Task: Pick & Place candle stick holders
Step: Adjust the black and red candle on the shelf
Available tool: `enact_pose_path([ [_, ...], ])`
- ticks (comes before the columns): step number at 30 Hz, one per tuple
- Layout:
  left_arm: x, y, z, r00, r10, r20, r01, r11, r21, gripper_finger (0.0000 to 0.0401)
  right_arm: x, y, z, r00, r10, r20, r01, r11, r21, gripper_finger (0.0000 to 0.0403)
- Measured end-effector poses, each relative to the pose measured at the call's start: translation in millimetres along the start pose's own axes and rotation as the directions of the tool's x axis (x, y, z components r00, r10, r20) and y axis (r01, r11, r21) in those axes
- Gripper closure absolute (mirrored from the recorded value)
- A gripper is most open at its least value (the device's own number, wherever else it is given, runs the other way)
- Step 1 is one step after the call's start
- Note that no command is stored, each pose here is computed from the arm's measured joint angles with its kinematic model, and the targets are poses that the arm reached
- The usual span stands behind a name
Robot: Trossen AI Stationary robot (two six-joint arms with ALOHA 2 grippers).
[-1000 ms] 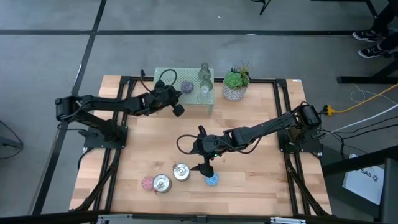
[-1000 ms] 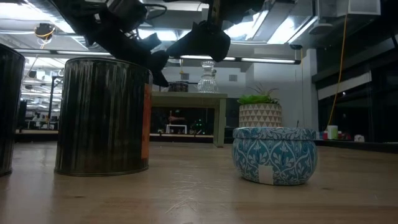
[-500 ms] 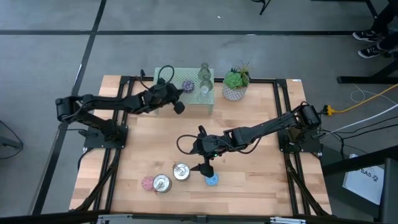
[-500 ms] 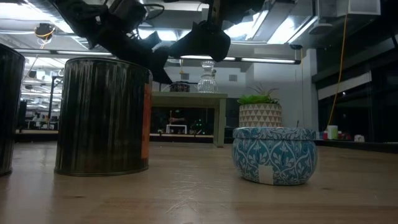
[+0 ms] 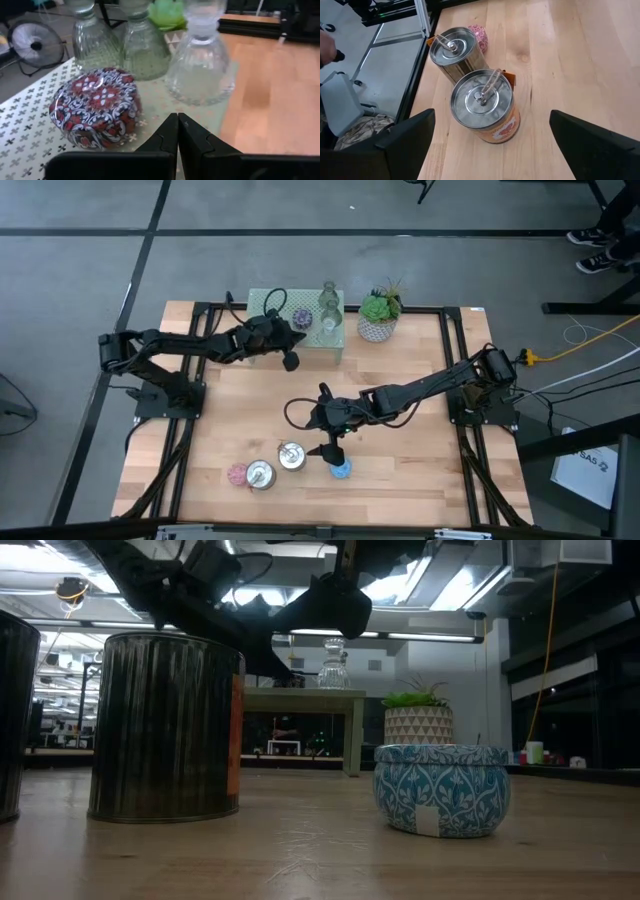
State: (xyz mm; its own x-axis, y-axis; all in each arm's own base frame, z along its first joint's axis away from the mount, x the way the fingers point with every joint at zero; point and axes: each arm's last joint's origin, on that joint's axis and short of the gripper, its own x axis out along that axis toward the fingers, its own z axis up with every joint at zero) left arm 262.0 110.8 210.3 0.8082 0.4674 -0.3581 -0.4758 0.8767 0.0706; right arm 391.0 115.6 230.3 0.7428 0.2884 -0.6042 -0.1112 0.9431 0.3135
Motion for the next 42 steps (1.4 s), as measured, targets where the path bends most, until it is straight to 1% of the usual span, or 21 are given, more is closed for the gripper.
enact_pose_path([
  [3,5,4,-2,0.999,0.030,0.012,-0.030,0.999,-0.010,0.0399,0,0,0,1.000,0.000,0.000,0.000,1.000,0.000,0.0011],
  [7,10,9,-4,0.994,0.107,0.010,-0.107,0.994,-0.017,0.0398,0,0,0,1.000,0.000,0.000,0.000,1.000,0.000,0.0011],
  [10,10,14,-1,0.987,0.155,0.043,-0.153,0.988,-0.030,0.0394,0,0,0,1.000,0.000,0.000,0.000,1.000,0.000,0.0011],
  [16,10,26,4,0.976,0.195,0.094,-0.192,0.981,-0.043,0.0398,0,0,0,1.000,0.000,0.000,0.000,1.000,0.000,0.0011],
  [24,11,40,8,0.967,0.240,0.088,-0.236,0.970,-0.049,0.0396,0,0,0,1.000,0.000,0.000,0.000,1.000,0.000,0.0011],
  [30,11,44,16,0.962,0.249,0.111,-0.247,0.968,-0.038,0.0400,0,0,0,1.000,0.000,0.000,0.000,1.000,0.000,0.0011],
  [31,11,44,18,0.964,0.239,0.117,-0.235,0.971,-0.044,0.0399,0,0,0,1.000,0.000,0.000,0.000,1.000,0.000,0.0011],
  [32,11,43,20,0.971,0.205,0.126,-0.200,0.978,-0.051,0.0398,0,0,0,1.000,0.000,0.000,0.000,1.000,0.000,0.0011],
  [33,10,41,22,0.978,0.153,0.139,-0.146,0.988,-0.059,0.0397,0,0,0,1.000,0.000,0.000,0.000,1.000,0.000,0.0011],
  [35,7,35,30,0.983,0.010,0.182,-0.001,0.999,-0.050,0.0396,0,0,0,1.000,0.000,0.000,0.000,1.000,0.000,0.0011],
  [37,5,28,32,0.976,-0.099,0.194,0.105,0.994,-0.022,0.0398,0,0,0,1.000,0.000,-0.001,0.000,1.000,0.000,0.0011],
  [39,5,20,28,0.976,-0.144,0.162,0.144,0.989,0.008,0.0400,0,0,0,1.000,-0.001,-0.001,0.001,1.000,-0.001,0.0011],
  [40,5,18,27,0.979,-0.145,0.142,0.144,0.989,0.022,0.0399,0,0,0,1.000,-0.001,-0.001,0.001,1.000,-0.002,0.0011],
  [42,6,15,22,0.988,-0.118,0.098,0.113,0.992,0.053,0.0398,0,0,0,1.000,-0.001,-0.001,0.001,1.000,-0.003,0.0011],
])
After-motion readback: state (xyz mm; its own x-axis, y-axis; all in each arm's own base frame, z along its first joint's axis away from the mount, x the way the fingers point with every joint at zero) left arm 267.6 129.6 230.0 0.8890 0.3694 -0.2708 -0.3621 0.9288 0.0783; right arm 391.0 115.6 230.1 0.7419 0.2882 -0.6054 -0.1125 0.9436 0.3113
